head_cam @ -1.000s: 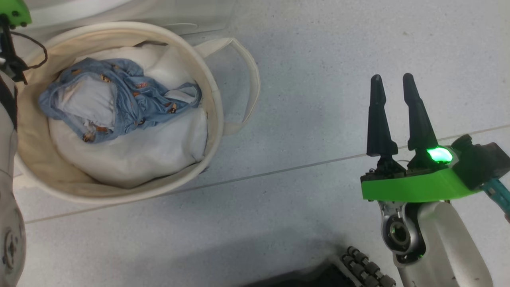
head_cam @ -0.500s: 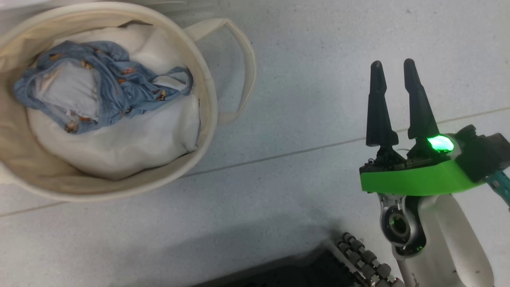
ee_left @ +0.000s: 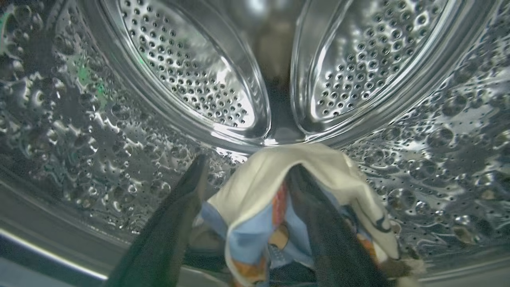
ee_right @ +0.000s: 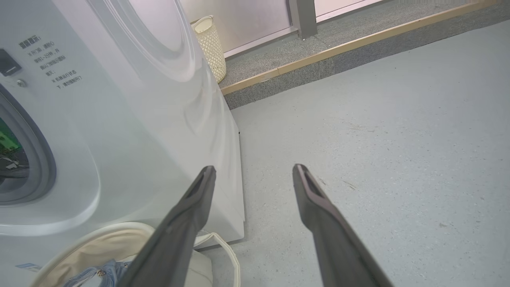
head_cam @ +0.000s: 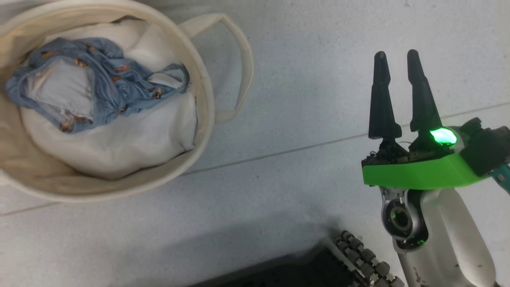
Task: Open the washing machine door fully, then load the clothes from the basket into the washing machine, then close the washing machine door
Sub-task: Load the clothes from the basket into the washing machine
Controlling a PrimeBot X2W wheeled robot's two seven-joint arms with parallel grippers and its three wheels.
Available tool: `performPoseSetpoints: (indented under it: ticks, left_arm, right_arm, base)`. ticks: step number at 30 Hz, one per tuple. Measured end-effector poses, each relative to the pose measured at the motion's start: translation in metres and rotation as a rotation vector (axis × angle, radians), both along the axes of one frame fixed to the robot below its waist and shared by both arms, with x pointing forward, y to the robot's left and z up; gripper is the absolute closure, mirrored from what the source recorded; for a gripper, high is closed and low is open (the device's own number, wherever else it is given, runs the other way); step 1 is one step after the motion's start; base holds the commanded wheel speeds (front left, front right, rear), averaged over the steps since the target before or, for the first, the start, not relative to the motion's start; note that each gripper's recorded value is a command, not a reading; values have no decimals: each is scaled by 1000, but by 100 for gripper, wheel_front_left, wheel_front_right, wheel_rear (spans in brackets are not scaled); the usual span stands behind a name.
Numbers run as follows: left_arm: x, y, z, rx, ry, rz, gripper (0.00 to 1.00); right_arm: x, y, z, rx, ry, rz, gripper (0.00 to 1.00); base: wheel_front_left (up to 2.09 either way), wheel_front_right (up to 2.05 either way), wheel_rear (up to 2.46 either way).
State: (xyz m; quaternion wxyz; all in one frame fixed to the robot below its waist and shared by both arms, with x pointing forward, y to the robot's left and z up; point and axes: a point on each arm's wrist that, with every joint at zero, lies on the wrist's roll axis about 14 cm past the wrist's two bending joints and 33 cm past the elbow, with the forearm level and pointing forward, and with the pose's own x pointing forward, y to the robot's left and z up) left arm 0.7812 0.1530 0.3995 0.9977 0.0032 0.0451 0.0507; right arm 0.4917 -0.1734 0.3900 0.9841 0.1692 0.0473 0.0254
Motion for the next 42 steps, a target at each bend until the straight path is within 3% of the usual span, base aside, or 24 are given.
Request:
performPoseSetpoints:
  ticks: [14, 21, 31, 42]
  left_arm:
    - [-93, -15, 15, 18, 7, -125, 0]
    - [-167, -37, 36, -20, 8, -198, 0]
    - [-297, -35, 50, -59, 36, -196, 0]
    - [-354, -11, 78, -69, -29, -101, 0]
  right_arm:
    - [-9, 1, 70, -8, -145, -3, 0]
    - [-41, 6, 91, -24, -160, 0, 0]
    - [-99, 18, 133, -18, -240, 22, 0]
    - [-128, 25, 158, -6, -310, 39, 0]
  base:
    - [0, 0, 0]
    - [0, 0, 0]
    - [0, 0, 0]
    - [0, 0, 0]
